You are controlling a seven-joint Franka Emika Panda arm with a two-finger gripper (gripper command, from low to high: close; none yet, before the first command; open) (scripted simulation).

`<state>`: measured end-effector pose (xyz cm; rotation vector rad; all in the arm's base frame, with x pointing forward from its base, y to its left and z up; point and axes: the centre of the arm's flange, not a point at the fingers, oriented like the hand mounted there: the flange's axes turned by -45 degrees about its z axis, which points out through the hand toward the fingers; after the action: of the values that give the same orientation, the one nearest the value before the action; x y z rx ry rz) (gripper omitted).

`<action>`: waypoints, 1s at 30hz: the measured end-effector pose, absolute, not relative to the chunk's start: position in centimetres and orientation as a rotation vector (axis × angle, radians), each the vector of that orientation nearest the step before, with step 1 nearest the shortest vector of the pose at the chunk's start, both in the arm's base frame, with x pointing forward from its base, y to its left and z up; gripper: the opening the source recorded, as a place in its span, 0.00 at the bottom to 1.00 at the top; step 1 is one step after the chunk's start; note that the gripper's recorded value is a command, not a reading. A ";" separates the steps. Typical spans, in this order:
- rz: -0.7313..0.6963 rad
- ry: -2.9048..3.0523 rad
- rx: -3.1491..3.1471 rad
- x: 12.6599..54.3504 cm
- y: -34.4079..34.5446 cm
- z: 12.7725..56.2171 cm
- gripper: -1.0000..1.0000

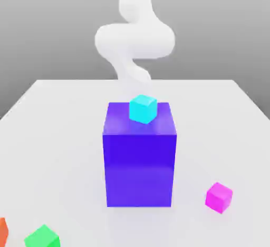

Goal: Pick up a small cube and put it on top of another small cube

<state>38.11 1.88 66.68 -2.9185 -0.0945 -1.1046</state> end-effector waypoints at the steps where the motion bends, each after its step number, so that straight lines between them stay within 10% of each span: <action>1: -1.054 -0.145 -2.929 39.4 2.8 64.7 0.50; 12: -0.547 -0.661 -2.975 45.1 13.6 42.5 0.50; 22: -0.079 -1.153 -2.910 38.7 21.2 22.3 0.50; 29: -0.001 -1.220 -2.895 37.1 21.5 13.4 0.50; 30: -0.001 -1.220 -2.895 37.0 21.5 12.8 0.00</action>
<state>37.00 21.49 12.82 -2.8948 -1.2202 -0.0007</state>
